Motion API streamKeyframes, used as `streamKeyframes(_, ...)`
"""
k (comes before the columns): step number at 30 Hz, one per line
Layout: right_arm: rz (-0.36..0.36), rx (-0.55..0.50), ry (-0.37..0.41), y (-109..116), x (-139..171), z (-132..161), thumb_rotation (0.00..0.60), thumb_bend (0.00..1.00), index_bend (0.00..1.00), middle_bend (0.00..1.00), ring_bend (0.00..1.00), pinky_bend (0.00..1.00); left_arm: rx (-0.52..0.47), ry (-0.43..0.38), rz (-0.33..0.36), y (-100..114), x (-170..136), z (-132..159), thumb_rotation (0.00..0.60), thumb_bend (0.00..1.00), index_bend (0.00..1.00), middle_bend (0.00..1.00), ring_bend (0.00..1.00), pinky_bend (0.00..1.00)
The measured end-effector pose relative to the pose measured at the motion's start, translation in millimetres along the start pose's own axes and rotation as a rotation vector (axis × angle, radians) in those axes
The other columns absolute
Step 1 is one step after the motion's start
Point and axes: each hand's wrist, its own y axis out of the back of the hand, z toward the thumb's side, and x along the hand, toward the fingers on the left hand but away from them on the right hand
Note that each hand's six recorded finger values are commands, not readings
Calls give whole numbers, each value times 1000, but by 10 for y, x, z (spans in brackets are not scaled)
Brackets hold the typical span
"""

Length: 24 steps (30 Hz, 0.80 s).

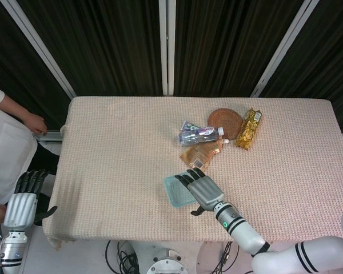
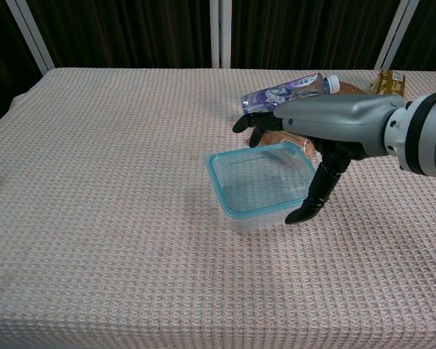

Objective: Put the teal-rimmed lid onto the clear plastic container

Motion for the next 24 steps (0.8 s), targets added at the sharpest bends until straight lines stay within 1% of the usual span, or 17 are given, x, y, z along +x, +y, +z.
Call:
streamKeyframes(6, 23, 13, 24, -4, -149, 166, 600, 0, 0, 130, 0, 0, 1, 6, 3, 15, -14, -9, 600, 0, 101, 66, 0, 0)
streamKeyframes(11, 59, 36, 33, -82, -240, 280, 600, 0, 0, 145, 0, 0, -1, 6, 3, 12, -19, -11, 600, 0, 101, 66, 0, 0)
streamKeyframes(24, 101, 53, 7, -262, -292, 229, 600, 0, 0, 156, 0, 0, -3, 7, -1, -10, -18, -25, 600, 0, 101, 66, 0, 0)
